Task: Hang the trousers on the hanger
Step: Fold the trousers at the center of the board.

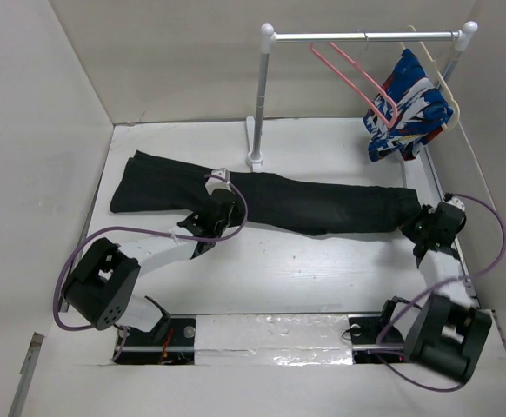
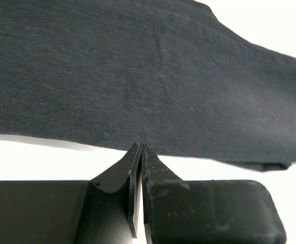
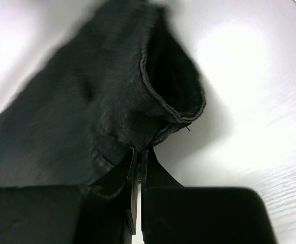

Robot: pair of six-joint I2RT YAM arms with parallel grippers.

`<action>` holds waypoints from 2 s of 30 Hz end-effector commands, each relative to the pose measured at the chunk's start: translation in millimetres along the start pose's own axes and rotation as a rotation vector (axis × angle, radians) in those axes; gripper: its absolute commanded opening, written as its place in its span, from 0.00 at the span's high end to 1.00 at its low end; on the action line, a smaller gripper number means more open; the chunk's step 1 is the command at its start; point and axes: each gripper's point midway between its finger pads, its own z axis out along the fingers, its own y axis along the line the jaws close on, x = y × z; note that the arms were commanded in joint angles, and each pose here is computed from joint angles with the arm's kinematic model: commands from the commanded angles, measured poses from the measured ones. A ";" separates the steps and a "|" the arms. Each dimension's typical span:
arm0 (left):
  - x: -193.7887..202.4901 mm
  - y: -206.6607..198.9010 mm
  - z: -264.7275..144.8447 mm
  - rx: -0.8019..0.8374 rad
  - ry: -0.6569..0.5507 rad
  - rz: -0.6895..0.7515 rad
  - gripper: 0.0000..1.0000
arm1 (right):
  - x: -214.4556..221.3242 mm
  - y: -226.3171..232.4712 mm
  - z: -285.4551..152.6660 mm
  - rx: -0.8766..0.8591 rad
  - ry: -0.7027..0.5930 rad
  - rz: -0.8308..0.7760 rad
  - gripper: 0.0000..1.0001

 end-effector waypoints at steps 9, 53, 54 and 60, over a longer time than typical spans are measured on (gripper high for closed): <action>-25.0 4.8 -3.6 -0.039 -0.120 -0.002 1.00 | 10.2 143.0 -138.3 -0.486 -0.171 -0.252 1.00; 61.1 -125.8 -128.3 0.359 0.035 0.087 0.91 | -99.9 336.8 -303.9 -1.062 -0.320 -0.526 1.00; 34.1 -118.9 -142.8 0.373 -0.020 0.030 0.92 | -97.9 344.7 -302.7 -1.070 -0.316 -0.522 1.00; -49.1 -72.7 -192.6 0.390 -0.223 -0.110 0.91 | -55.9 415.4 -294.3 -1.105 -0.258 -0.550 1.00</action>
